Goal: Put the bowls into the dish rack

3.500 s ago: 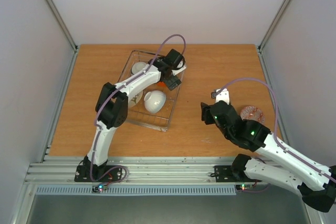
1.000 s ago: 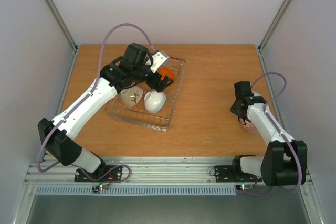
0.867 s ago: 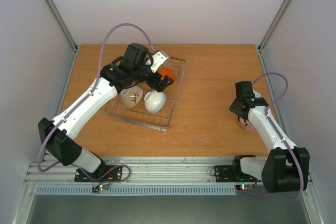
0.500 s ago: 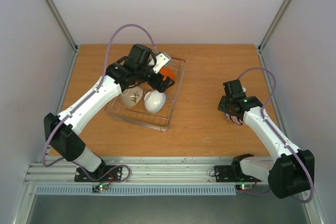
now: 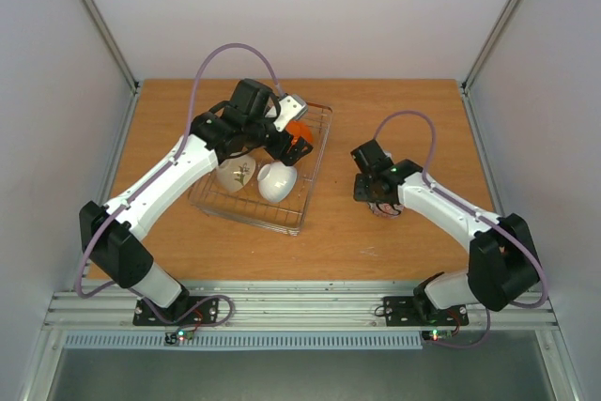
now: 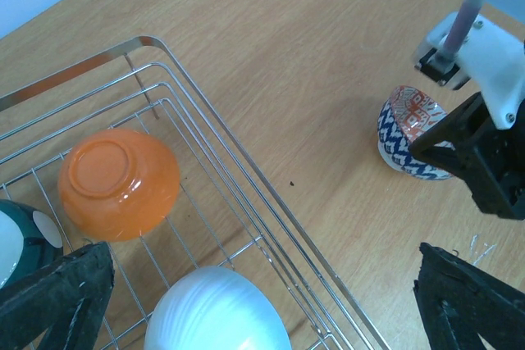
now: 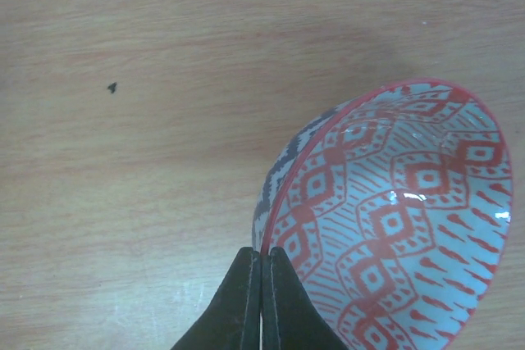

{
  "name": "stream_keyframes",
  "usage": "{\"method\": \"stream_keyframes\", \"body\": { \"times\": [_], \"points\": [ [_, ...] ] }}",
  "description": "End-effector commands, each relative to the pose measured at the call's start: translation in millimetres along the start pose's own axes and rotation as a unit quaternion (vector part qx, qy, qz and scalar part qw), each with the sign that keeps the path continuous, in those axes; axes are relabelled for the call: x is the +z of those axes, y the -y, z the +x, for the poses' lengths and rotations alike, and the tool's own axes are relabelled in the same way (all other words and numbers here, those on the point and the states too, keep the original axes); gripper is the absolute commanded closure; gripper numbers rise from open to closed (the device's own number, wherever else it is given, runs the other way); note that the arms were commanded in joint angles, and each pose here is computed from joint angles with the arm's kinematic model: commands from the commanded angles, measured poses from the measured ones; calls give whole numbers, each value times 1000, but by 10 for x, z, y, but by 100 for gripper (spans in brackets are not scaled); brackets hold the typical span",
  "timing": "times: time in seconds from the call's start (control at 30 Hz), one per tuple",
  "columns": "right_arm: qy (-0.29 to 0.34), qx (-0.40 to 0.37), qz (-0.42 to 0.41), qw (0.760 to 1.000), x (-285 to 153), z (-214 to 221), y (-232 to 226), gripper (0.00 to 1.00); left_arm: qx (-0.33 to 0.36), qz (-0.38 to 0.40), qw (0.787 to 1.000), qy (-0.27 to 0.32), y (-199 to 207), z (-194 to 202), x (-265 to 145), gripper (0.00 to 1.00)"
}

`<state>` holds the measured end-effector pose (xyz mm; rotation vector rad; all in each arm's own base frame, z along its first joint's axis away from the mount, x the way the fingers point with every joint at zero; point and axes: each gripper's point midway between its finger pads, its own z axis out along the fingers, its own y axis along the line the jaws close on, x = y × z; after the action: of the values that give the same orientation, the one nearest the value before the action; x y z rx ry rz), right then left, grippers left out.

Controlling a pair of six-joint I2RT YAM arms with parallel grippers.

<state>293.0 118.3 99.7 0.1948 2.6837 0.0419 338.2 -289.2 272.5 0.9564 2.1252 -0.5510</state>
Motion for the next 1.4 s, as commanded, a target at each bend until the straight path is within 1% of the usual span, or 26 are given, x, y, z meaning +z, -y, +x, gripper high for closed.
{"method": "stream_keyframes", "body": {
  "times": [0.0, 0.13, 0.33, 0.57, 0.6, 0.63, 0.8, 0.9, 0.93, 1.03, 1.13, 1.2, 1.27, 1.37],
  "points": [
    [37, -5, -13, 999, -66, -159, -256, 99, 0, 1, 1000, 18, 1, -81, 12, 1],
    [35, -17, -12, 999, -38, -114, -358, 99, -1, 3, 1000, 17, 0, -73, 33, 0],
    [42, -21, -9, 999, -62, -93, -386, 99, -1, 4, 1000, 17, 5, -62, 37, 1],
    [33, -35, -43, 998, -65, -40, -577, 99, -2, 4, 1000, 14, 2, -47, 58, 1],
    [32, -38, -50, 998, -60, -25, -615, 97, -2, 4, 1000, 14, 2, -48, 61, 1],
    [30, -41, -58, 997, -60, -17, -652, 93, -2, 4, 1000, 14, 1, -45, 61, 1],
    [30, -49, -81, 995, -96, -13, -745, 72, -2, 4, 1000, 12, 0, -33, 70, 1],
    [34, -53, -87, 994, -143, -23, -754, 62, -3, 5, 1000, 10, -2, -21, 88, 1],
    [37, -52, -88, 994, -165, -26, -745, 61, -3, 5, 1000, 9, -4, -14, 101, 1],
    [61, -42, -67, 995, -267, -85, -605, 60, -3, 6, 1000, 8, -4, -10, 105, 1],
    [86, -32, 0, 996, -386, -140, -292, 58, -3, 6, 1000, 8, -5, -11, 103, 1],
    [86, -28, 57, 994, -439, -115, -36, 56, -4, 7, 1000, 8, 1, -12, 101, 1],
    [77, -15, 96, 992, -424, -81, 177, 56, -4, 8, 1000, 8, 6, -10, 104, 1],
    [53, 1, 93, 994, -275, 27, 283, 56, -5, 10, 1000, 7, 10, -1, 115, 1]
  ]
}}
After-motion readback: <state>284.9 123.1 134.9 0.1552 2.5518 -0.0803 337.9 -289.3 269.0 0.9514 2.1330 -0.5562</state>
